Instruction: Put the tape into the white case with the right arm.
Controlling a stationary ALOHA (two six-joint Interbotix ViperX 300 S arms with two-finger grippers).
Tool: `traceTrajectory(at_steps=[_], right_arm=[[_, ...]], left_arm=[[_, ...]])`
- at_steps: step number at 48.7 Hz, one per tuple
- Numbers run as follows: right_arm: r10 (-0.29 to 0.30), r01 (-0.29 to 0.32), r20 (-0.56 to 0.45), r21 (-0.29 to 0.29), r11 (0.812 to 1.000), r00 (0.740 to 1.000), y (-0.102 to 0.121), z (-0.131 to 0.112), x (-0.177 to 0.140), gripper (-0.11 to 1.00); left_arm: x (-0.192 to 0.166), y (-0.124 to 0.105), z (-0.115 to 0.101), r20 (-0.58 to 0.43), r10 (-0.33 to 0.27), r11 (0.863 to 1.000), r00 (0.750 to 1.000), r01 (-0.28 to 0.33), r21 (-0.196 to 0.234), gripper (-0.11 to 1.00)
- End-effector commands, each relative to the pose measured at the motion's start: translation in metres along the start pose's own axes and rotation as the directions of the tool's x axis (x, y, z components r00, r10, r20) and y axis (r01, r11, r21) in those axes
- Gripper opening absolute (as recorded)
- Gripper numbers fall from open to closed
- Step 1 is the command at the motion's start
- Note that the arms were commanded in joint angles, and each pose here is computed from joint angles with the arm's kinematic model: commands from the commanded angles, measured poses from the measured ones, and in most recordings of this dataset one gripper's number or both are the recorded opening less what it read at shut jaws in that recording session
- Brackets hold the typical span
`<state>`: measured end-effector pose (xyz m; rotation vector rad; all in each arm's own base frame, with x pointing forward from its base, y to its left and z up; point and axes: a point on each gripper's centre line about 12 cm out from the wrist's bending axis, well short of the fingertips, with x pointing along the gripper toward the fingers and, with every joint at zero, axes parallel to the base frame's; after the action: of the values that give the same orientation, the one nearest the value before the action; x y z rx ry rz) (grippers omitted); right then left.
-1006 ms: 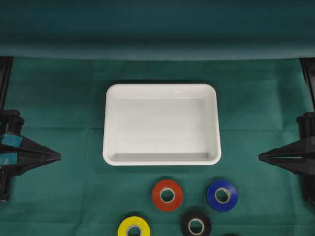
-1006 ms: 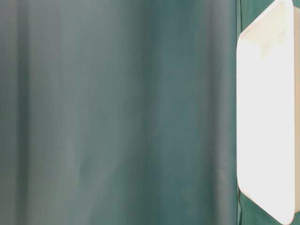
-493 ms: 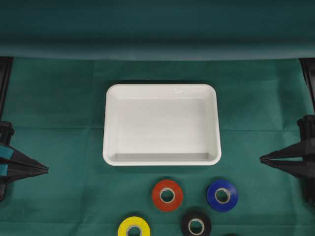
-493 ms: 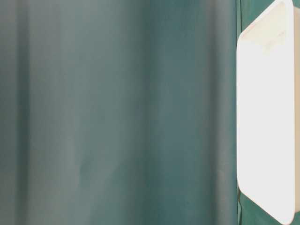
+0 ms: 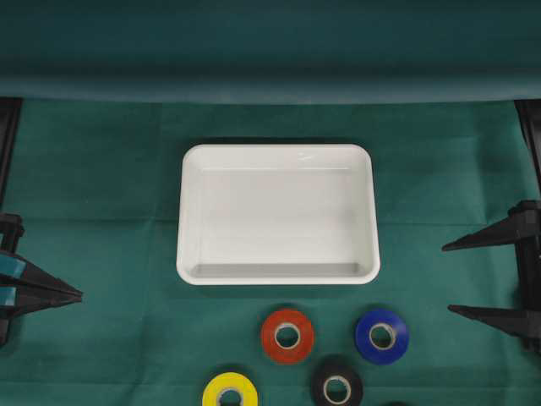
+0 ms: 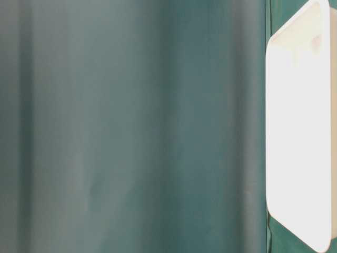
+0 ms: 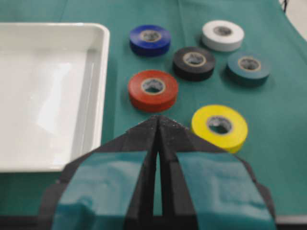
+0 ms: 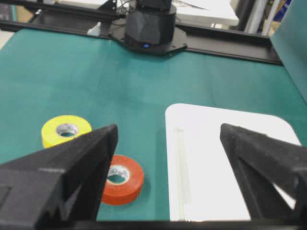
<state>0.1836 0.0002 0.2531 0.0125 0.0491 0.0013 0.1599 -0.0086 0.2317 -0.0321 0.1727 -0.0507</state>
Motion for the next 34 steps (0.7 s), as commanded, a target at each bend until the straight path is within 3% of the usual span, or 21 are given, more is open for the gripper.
traceTrajectory(at_steps=[1, 9, 20, 25, 34], right_arm=[[0.0, 0.0, -0.018, 0.0, 1.0, 1.0, 0.0, -0.001, 0.001, 0.84], [-0.005, 0.007, -0.168, 0.01, 1.0, 0.986, -0.001, -0.017, 0.004, 0.84], [-0.007, 0.029, -0.351, 0.059, 0.998, 0.936, -0.001, -0.033, 0.007, 0.84], [-0.004, 0.031, -0.394, 0.063, 0.998, 0.919, 0.0, -0.037, 0.008, 0.84], [-0.005, 0.03, -0.397, 0.057, 0.998, 0.918, 0.0, -0.037, 0.009, 0.84]], left_arm=[[0.001, 0.0, -0.001, -0.011, -0.003, 1.0, 1.0, 0.003, -0.001, 0.0], [0.0, 0.0, -0.014, -0.1, 0.0, 1.0, 0.995, -0.002, -0.018, 0.0], [-0.002, 0.0, -0.015, -0.116, -0.002, 0.999, 0.993, -0.004, -0.047, 0.0], [-0.003, 0.0, -0.017, -0.118, -0.002, 0.999, 0.993, -0.005, -0.054, 0.0], [-0.003, 0.0, -0.019, -0.132, 0.0, 0.998, 0.991, -0.008, -0.057, 0.0]])
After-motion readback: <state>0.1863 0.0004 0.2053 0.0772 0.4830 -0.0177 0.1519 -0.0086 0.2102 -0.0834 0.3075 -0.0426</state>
